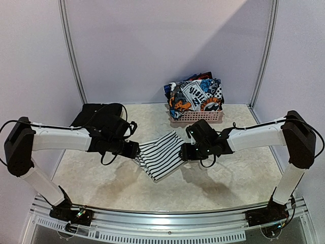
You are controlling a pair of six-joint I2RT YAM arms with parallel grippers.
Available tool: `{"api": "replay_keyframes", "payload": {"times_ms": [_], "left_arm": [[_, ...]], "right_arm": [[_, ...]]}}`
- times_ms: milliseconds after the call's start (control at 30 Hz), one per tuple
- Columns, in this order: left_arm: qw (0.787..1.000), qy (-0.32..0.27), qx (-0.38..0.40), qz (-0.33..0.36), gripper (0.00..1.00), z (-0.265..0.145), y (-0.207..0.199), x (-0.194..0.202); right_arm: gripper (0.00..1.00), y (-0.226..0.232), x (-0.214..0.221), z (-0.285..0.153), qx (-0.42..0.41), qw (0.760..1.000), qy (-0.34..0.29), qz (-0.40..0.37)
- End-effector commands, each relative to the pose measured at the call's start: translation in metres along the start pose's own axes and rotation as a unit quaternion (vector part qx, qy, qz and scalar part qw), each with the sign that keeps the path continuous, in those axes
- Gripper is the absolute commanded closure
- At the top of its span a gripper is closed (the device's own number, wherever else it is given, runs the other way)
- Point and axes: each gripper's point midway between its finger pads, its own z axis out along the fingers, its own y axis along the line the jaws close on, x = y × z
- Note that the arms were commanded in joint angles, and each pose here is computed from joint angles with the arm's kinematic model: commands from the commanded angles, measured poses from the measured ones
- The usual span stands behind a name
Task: Fold and stack the mixed laundry pile
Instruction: Smooth out the square-folded tank top at the center of the board.
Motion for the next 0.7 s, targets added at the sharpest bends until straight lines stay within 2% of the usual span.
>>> {"api": "replay_keyframes", "payload": {"times_ms": [0,400,500,567,633,667], "left_arm": [[0.999,0.01,-0.022,0.027,0.44,0.02,0.017,-0.015],[0.998,0.047,0.027,0.029,0.53,0.068,0.017,-0.026],[0.998,0.053,0.018,0.027,0.55,0.077,0.022,-0.025],[0.998,0.057,0.014,0.028,0.64,0.082,0.024,-0.024],[0.998,0.062,0.014,0.026,0.85,0.087,0.024,-0.021],[0.998,0.063,0.015,0.024,1.0,0.087,0.024,-0.02]], "right_arm": [[0.4,-0.003,0.002,-0.005,0.01,1.0,-0.001,-0.012],[0.4,-0.014,-0.004,0.018,0.042,0.999,0.0,-0.025],[0.4,-0.02,-0.004,0.03,0.041,0.999,0.006,-0.015],[0.42,-0.024,-0.001,0.037,0.044,0.999,0.012,-0.012],[0.45,-0.028,0.004,0.044,0.047,0.999,0.02,-0.011],[0.46,-0.03,0.006,0.046,0.048,0.998,0.024,-0.01]]}}
